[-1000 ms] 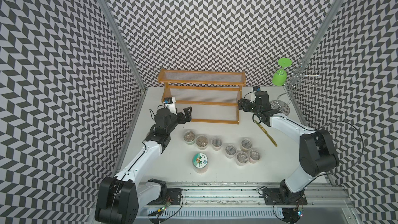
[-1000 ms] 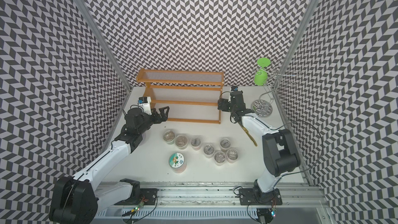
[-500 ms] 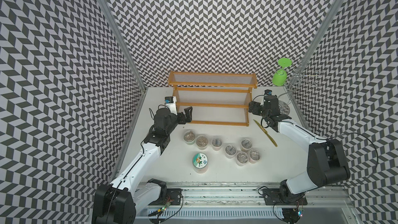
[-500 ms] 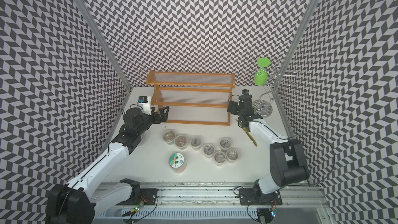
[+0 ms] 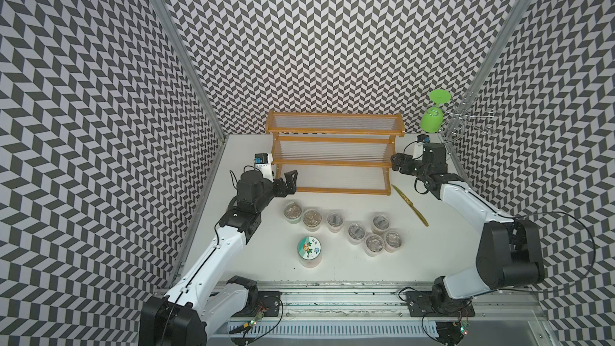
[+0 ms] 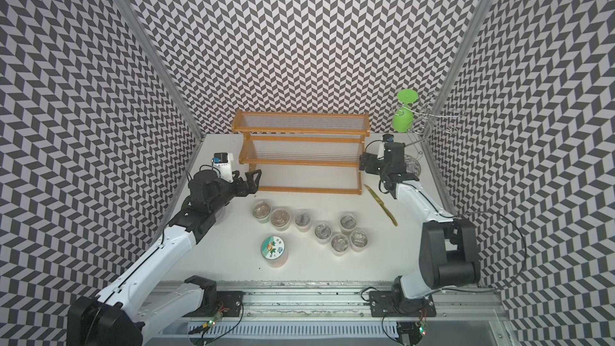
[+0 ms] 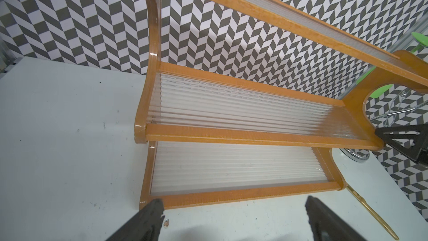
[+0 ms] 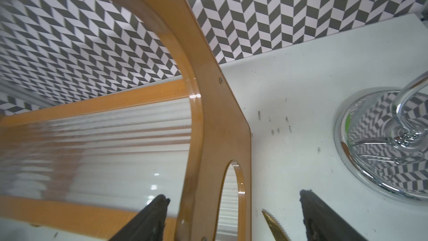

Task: Place the seed container on the shelf
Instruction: Adjust the shelf at the center of the board.

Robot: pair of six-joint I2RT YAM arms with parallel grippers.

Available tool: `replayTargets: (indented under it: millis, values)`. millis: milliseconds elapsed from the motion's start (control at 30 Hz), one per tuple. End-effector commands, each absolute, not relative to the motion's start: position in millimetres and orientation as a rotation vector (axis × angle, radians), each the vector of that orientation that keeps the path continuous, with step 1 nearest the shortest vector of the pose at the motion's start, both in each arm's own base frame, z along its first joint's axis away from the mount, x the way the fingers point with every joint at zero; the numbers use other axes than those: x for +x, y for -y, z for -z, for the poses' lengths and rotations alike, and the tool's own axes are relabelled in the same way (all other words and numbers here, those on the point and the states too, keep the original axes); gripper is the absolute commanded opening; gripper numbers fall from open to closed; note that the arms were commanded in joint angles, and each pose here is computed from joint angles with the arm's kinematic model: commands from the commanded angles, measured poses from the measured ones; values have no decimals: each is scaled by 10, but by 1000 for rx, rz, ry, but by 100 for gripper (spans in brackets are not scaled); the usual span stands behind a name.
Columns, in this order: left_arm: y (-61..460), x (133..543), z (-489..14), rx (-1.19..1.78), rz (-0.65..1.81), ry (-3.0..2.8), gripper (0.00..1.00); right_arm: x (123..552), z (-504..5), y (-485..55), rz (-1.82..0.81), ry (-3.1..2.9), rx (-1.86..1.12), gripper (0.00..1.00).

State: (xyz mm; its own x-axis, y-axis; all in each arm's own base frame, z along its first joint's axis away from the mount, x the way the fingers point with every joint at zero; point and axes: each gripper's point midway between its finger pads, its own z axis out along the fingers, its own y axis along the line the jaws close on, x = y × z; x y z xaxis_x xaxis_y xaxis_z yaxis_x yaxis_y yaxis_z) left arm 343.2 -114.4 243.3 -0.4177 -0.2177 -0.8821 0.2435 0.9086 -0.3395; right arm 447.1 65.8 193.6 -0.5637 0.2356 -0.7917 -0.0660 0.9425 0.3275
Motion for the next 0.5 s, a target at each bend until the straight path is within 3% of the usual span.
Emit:
replayTargets:
  millis: [0,200,467]
  values:
    - [1173,3220,-2281,2,548,-2015,100,4259,-2433,-799,-503,-2013,39,92]
    - [1321,2901,-2040,-6,664,-2111,99,3778,-2529,-873,-541,-2011,-11,92]
    - [1586,2438,-1868,24,766,-2218,100,3149,-2408,-1502,-663,-2065,-209,92]
